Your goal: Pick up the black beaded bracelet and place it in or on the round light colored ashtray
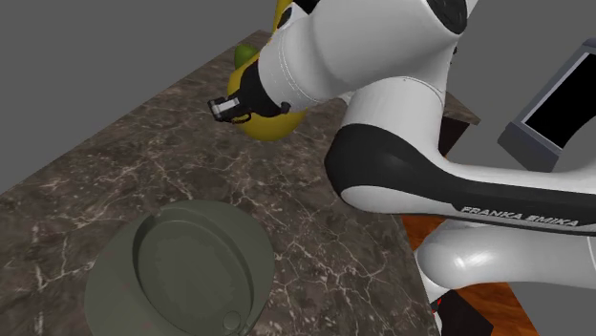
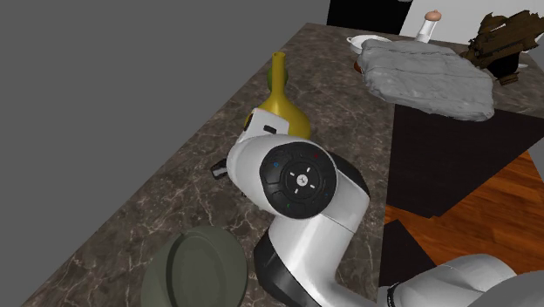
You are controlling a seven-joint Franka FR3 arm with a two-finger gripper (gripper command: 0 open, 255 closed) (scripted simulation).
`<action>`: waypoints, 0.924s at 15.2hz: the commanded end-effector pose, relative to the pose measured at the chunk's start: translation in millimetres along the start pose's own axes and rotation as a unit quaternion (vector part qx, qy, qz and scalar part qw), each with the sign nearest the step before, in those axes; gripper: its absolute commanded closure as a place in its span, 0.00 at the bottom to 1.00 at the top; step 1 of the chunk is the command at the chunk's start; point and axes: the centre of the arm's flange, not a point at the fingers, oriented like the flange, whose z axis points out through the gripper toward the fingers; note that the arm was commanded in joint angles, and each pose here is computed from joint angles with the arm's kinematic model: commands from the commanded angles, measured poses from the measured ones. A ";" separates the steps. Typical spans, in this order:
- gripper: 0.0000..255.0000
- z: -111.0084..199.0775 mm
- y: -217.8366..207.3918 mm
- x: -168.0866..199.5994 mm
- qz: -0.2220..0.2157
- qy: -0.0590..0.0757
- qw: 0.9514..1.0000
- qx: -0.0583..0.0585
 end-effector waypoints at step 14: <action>1.00 -101.8 -111.9 -52.0 0.000 0.000 1.000 0.000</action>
